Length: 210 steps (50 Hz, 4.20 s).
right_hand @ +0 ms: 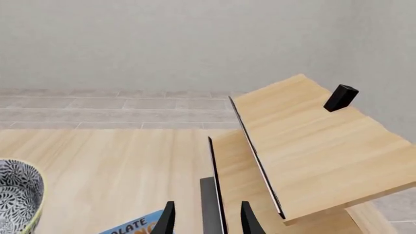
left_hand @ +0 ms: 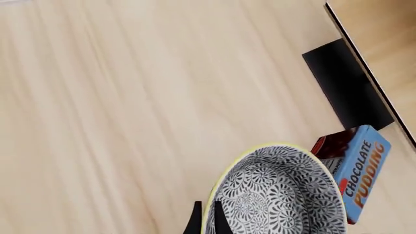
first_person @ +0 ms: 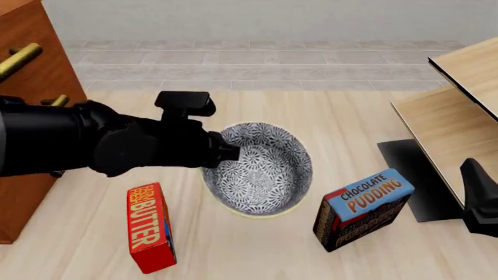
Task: Close the top drawer of the cabinet and put the bowl on top of it.
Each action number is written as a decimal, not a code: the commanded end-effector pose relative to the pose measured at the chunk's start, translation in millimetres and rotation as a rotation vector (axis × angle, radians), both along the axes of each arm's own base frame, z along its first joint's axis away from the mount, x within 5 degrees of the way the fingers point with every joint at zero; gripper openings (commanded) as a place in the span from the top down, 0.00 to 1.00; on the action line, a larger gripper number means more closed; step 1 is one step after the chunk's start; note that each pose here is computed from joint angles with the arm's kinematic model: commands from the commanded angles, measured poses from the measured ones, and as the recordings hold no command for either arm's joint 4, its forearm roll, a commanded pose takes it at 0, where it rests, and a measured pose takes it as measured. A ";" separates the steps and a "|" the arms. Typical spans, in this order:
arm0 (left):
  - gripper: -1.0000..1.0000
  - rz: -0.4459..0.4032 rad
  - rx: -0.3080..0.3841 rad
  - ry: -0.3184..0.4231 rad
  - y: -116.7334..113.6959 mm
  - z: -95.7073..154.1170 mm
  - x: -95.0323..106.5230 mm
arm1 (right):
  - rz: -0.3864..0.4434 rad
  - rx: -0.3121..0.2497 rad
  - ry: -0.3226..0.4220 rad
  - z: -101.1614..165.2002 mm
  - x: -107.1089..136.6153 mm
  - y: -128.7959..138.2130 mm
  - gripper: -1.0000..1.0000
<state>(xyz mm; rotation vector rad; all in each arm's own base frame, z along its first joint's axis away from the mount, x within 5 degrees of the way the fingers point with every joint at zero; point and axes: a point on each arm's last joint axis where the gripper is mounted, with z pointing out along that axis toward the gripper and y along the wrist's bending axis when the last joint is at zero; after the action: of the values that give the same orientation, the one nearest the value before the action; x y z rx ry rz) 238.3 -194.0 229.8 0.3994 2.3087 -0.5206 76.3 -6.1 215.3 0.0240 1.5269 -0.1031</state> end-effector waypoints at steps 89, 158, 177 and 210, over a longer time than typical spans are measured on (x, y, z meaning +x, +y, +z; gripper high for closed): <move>1.00 0.559 -0.161 -0.032 143.4 150.8 -14.1 | 0.008 -0.011 -0.011 0.4 -4.2 1.0 0.00; 1.00 1.063 -0.292 -0.144 237.4 306.3 -44.9 | 0.007 -0.006 -0.007 0.3 -2.3 0.7 0.00; 1.00 1.282 -0.311 -0.221 281.4 319.9 -50.9 | 0.006 -0.002 -0.008 0.3 -2.4 0.7 0.00; 1.00 1.558 -0.321 -0.115 356.7 288.1 -30.3 | -0.001 -0.004 -0.008 0.2 -2.9 0.2 0.00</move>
<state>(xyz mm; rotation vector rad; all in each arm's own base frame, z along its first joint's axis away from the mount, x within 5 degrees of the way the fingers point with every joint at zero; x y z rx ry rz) 203.1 143.6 528.4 -1.3156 1.6866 -0.0525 73.2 -5.8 215.5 0.0208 1.5187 -0.1051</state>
